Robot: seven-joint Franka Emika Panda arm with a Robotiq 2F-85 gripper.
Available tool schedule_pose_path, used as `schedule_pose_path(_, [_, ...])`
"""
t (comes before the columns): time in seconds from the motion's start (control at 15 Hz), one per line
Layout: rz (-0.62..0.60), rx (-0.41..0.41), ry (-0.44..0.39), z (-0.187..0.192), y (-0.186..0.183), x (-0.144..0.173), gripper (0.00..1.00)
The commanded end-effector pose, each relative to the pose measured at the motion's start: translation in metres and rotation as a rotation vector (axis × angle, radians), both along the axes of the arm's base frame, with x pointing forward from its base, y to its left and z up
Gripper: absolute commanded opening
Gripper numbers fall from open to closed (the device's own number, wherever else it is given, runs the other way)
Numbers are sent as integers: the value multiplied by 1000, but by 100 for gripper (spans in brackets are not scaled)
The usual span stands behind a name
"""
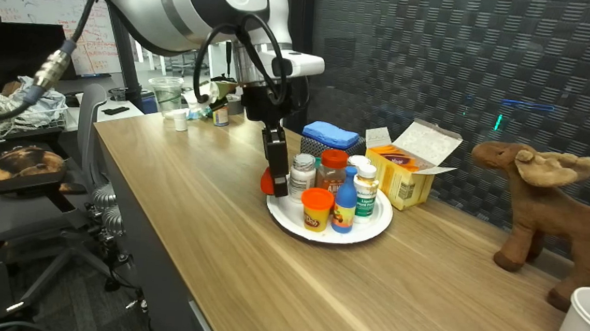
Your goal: Place the bottles and orange toy on the white plate
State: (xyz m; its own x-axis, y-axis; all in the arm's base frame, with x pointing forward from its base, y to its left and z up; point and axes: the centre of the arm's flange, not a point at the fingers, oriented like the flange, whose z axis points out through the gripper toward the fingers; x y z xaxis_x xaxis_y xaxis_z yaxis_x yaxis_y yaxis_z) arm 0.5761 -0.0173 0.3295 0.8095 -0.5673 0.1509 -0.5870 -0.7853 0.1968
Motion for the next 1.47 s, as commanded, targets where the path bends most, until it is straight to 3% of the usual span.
schedule_pose_path(0.0, [11, -58, -46, 0, -5, 6, 25])
schedule_pose_path(0.07, [17, -62, -50, 0, -5, 6, 74])
schedule_pose_path(0.13, [20, -65, -56, 1, -5, 5, 75])
schedule_pose_path(0.4, [27, -60, -79, 7, -6, 1, 100])
schedule_pose_path(1.0, [22, -25, -90, 47, -8, -34, 100])
schedule_pose_path(1.4, [-9, 54, 99, 103, -26, -68, 100])
